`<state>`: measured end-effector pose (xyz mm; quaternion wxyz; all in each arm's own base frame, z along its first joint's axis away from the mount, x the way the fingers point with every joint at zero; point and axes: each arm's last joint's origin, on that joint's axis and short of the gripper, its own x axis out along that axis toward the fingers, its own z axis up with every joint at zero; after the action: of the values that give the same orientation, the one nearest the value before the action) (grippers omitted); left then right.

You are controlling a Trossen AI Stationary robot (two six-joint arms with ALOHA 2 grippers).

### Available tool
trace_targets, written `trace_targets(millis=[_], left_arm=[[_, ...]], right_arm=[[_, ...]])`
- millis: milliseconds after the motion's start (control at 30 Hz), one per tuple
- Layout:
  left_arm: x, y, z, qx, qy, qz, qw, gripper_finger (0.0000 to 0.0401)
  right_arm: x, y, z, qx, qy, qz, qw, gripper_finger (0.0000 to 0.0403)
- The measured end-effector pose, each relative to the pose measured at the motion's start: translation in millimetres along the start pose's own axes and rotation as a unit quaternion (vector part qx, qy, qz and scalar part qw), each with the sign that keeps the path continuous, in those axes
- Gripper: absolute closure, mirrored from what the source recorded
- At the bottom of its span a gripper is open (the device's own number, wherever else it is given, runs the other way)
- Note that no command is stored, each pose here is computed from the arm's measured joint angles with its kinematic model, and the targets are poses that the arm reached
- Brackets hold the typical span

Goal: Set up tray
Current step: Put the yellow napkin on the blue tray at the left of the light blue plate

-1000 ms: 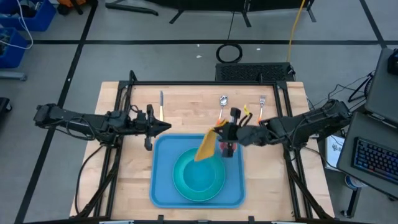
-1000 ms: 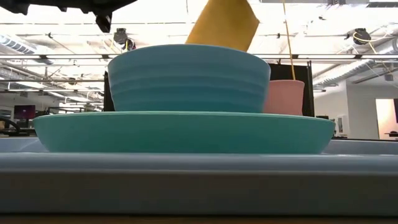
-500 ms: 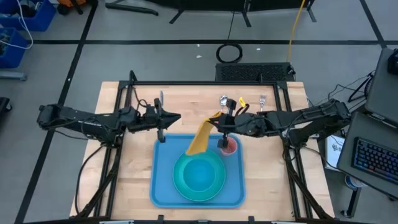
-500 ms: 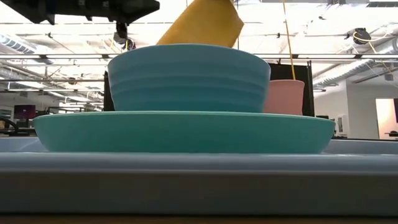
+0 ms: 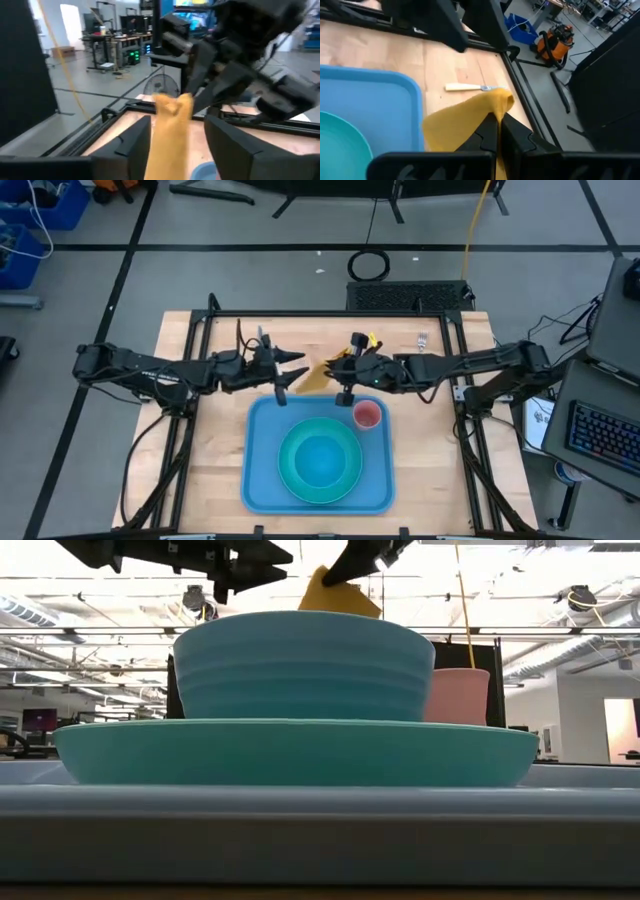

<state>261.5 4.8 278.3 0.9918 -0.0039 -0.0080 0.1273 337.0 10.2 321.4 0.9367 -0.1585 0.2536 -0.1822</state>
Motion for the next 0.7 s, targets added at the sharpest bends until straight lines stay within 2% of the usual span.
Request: trace_targets(millis=[200,700], left_arm=[[3.3,-3.6,-8.0,0.007,0.023,-0.033,0.999,0.0171],[6.4,-2.6,-8.7,0.042,0.013,-0.004,0.999,0.0171]], right_arm=[[4.6,-2.3,1.6,-0.002,-0.012,-0.003,1.000,0.0403],[6.8,-1.0,5.6,0.008,-0.041,0.039,0.998,0.0403]])
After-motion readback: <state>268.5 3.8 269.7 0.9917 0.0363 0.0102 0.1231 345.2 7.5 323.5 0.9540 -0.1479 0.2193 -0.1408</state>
